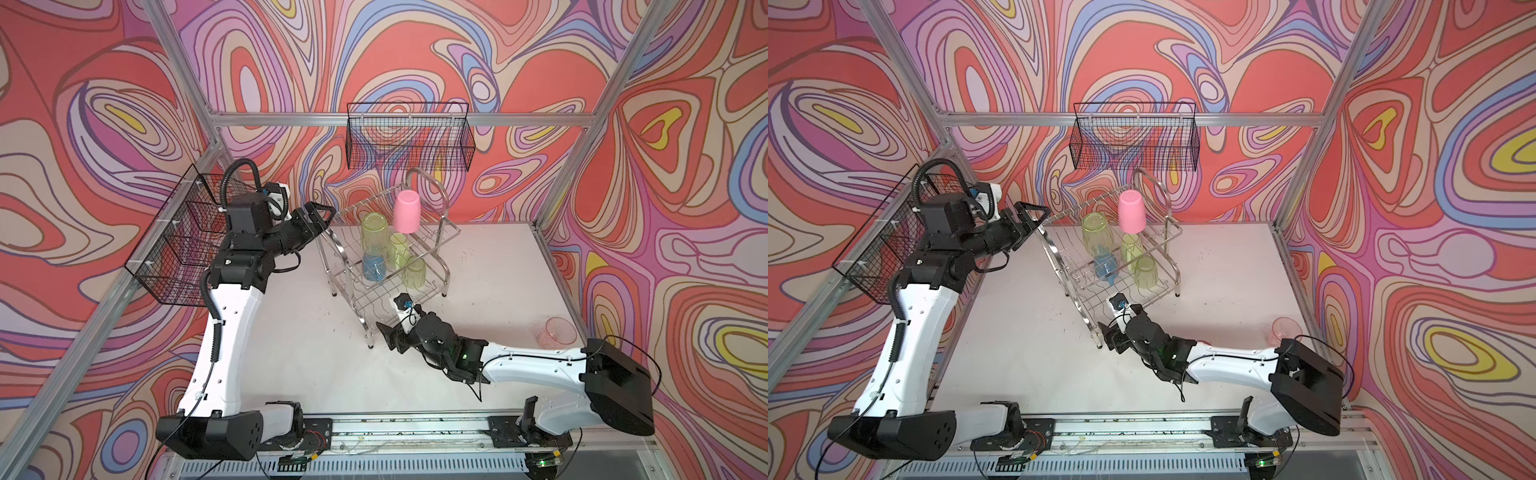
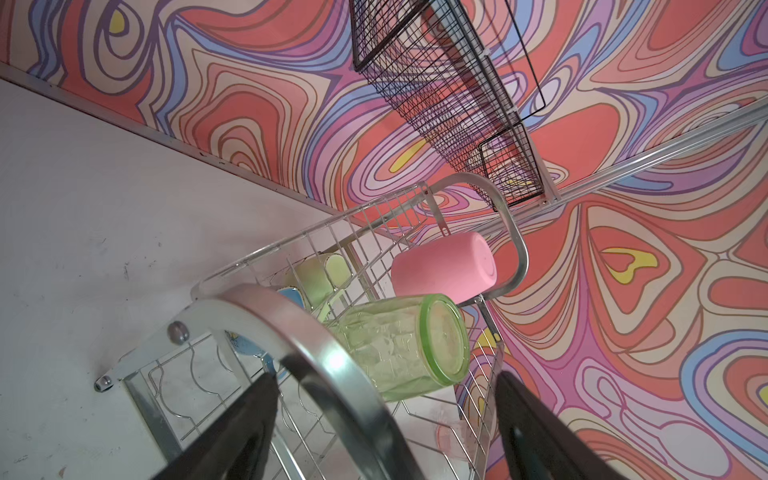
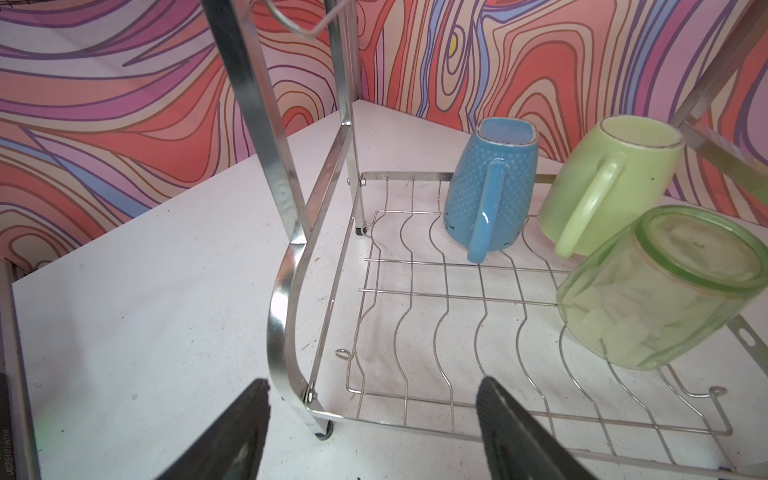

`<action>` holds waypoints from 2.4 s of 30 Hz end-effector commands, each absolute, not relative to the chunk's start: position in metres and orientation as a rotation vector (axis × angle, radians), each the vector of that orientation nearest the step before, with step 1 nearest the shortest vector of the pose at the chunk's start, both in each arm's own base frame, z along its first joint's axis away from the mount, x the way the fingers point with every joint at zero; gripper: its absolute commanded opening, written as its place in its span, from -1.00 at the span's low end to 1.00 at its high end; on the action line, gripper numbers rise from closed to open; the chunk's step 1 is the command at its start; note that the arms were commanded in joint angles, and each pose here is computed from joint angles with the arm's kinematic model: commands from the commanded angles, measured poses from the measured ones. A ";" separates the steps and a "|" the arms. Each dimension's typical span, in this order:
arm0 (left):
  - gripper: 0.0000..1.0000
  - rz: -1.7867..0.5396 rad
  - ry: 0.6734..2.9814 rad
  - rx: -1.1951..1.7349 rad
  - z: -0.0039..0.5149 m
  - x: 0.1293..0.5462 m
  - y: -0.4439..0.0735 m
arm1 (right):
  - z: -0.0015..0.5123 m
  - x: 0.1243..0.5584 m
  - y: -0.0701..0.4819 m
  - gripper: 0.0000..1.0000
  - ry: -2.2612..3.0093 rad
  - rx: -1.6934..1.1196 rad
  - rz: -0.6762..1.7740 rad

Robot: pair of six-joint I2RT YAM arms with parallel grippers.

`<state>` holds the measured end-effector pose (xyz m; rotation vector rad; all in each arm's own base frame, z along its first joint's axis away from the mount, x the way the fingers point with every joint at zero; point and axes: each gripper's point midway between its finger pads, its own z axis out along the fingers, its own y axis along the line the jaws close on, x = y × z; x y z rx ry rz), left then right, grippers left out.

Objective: Load the cups into the dish rack
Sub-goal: 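Pull the right gripper out of the rack while left arm rises near the basket, then move the right gripper over the pink plastic cup on the table while left arm lowers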

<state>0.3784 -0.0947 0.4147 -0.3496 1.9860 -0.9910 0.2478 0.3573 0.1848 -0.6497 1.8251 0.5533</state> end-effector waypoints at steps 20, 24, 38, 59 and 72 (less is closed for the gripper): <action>0.68 -0.945 1.954 -0.275 0.439 0.471 -0.083 | 0.189 0.242 0.345 0.63 1.834 -0.649 0.531; 0.68 -0.947 1.949 -0.279 0.438 0.488 -0.076 | 0.189 0.242 0.343 0.63 1.848 -0.647 0.526; 0.69 -0.953 1.982 -0.279 0.426 0.516 -0.066 | 0.187 0.239 0.329 0.63 1.927 -0.623 0.481; 0.74 -0.650 2.005 -0.339 0.410 0.411 -0.037 | 0.191 0.235 0.273 0.62 2.089 -0.444 0.333; 0.72 -0.584 1.971 -0.150 0.407 0.323 -0.058 | 0.194 0.220 0.194 0.56 2.358 -0.077 0.081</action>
